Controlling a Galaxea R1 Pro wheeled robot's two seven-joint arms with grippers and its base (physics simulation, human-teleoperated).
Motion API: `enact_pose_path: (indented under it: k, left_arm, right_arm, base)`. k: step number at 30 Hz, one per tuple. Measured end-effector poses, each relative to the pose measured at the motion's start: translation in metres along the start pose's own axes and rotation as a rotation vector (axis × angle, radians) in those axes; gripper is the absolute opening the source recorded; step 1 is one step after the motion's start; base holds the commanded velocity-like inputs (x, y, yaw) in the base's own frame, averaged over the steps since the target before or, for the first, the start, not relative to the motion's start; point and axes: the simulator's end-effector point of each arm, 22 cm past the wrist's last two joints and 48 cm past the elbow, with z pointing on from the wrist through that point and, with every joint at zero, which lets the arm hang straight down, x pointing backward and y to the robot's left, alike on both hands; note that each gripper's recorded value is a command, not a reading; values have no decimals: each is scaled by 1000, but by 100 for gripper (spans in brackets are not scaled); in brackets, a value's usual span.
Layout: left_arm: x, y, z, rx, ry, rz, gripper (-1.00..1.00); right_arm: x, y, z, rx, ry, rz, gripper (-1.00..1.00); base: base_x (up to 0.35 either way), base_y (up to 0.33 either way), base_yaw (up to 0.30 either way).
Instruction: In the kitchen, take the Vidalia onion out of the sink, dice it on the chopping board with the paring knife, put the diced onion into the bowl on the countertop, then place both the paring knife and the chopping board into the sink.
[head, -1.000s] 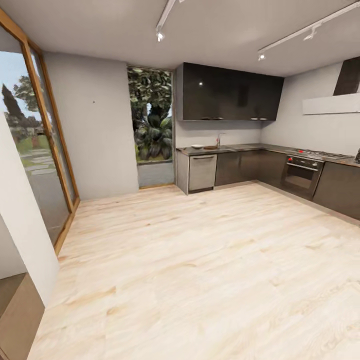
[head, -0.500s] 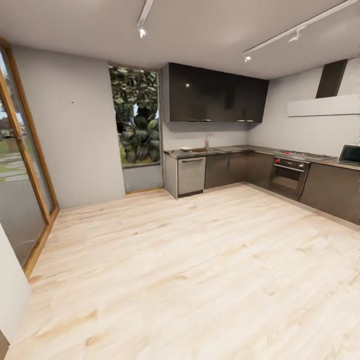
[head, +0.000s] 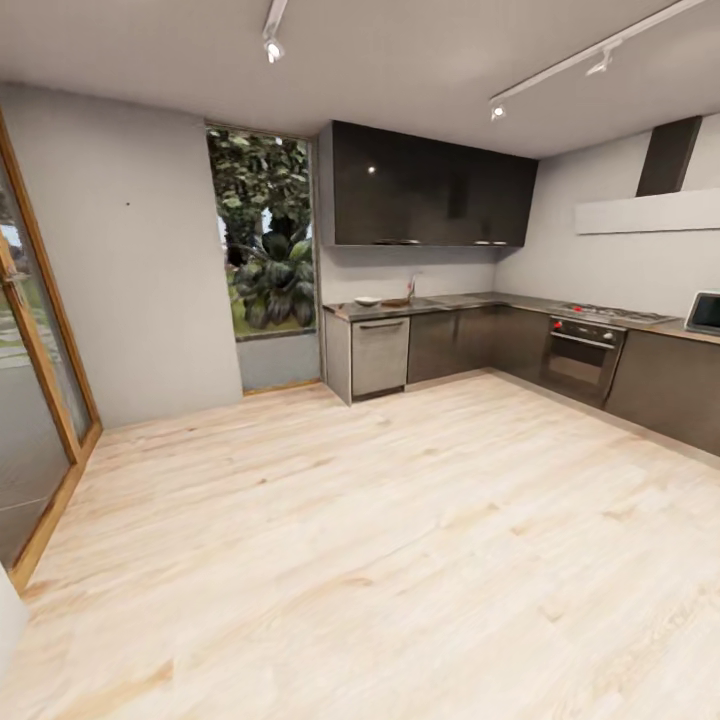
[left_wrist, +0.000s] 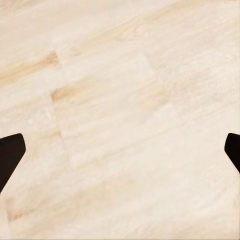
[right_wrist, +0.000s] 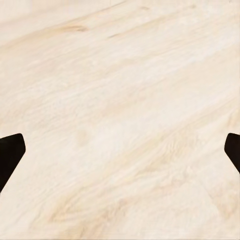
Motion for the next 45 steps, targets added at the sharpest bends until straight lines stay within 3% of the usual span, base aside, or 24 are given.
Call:
enact_pose_path:
  k: [18,45]
  left_arm:
    - [0,0,0,0,0,0,100]
    - [0,-1,0,1,1,-1,100]
  right_arm:
    - [0,0,0,0,0,0,100]
    - [0,0,0,0,0,0,100]
  base:
    - [333,-22,0]
    - [333,-126,0]
